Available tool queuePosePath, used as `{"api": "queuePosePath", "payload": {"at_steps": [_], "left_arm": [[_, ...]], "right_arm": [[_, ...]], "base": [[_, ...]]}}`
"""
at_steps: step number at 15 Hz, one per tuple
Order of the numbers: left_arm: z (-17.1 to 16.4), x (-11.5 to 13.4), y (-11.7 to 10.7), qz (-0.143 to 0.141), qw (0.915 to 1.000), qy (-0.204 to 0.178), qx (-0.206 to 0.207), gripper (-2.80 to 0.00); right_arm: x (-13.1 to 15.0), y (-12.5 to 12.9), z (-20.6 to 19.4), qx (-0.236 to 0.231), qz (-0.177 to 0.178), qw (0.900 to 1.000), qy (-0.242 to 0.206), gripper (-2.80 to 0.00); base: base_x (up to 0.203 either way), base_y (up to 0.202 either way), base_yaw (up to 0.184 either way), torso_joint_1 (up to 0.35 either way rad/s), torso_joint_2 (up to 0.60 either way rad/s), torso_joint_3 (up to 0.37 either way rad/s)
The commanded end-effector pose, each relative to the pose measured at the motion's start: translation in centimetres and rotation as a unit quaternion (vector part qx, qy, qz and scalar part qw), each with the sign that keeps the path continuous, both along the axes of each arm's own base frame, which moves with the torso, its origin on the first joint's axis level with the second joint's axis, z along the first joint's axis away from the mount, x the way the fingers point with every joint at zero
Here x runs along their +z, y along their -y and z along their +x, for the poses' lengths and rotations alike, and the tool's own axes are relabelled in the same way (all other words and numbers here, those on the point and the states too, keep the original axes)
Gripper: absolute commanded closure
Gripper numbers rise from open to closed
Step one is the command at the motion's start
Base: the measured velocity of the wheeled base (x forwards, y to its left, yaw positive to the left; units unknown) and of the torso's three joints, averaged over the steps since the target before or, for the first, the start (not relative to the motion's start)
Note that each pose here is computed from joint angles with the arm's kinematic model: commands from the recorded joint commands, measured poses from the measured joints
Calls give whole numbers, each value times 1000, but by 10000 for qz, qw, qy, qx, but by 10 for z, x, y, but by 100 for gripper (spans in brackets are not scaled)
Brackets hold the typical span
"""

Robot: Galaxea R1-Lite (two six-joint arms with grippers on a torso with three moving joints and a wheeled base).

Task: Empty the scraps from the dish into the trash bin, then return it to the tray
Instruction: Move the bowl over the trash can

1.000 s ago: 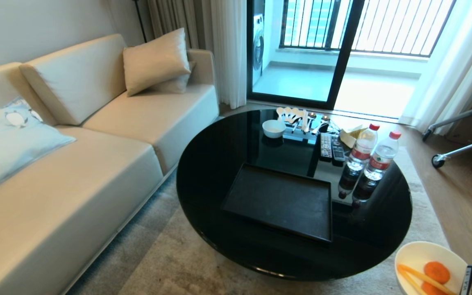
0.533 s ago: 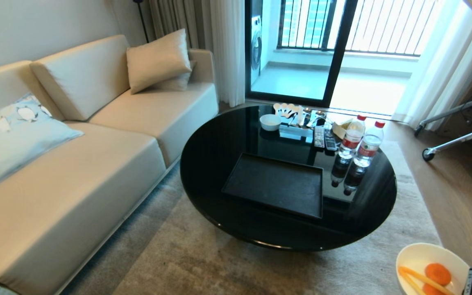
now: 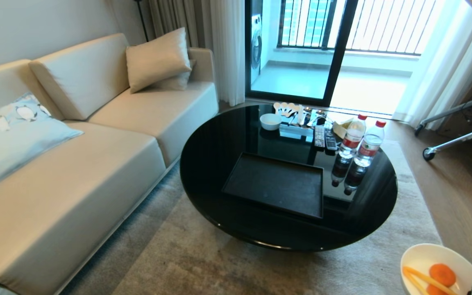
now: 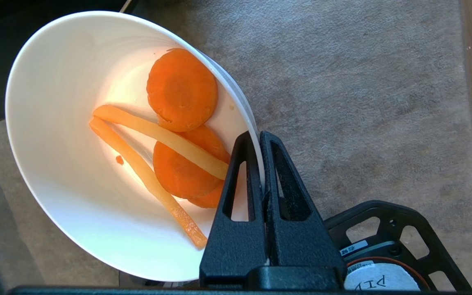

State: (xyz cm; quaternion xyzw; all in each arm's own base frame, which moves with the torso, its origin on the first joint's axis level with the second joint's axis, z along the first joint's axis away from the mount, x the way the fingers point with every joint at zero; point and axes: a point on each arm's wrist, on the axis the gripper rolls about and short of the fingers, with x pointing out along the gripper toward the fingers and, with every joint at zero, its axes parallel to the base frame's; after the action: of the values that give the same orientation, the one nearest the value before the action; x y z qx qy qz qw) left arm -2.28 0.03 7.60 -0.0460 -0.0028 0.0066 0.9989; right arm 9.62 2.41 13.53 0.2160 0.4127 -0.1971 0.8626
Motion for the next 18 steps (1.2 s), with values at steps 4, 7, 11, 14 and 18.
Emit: {"api": "queuePosePath", "payload": {"at_steps": [4,7,11,14,18], "left_arm": [[0,0,0,-7,10000,6,2,0],[0,0,0,-1,10000,6,2,0],[0,0,0,-8,10000,6,2,0],[0,0,0,-3,10000,6,2,0],[0,0,0,-4,10000,6,2,0]], "right_arm": [[4,2,-6,-20,61,9999,158,0],[6,2,-7,-25,86,9997,231,0],[6,3,-8,-26,87,9997,225,0],[6,3,-8,-26,88,9997,228,0],[6,3,-8,-20,84,9997,227,0]], "base": [[0,0,0,0,0,0],[0,0,0,0,0,0],[0,0,0,0,0,0],[0,0,0,0,0,0],[0,0,0,0,0,0]]}}
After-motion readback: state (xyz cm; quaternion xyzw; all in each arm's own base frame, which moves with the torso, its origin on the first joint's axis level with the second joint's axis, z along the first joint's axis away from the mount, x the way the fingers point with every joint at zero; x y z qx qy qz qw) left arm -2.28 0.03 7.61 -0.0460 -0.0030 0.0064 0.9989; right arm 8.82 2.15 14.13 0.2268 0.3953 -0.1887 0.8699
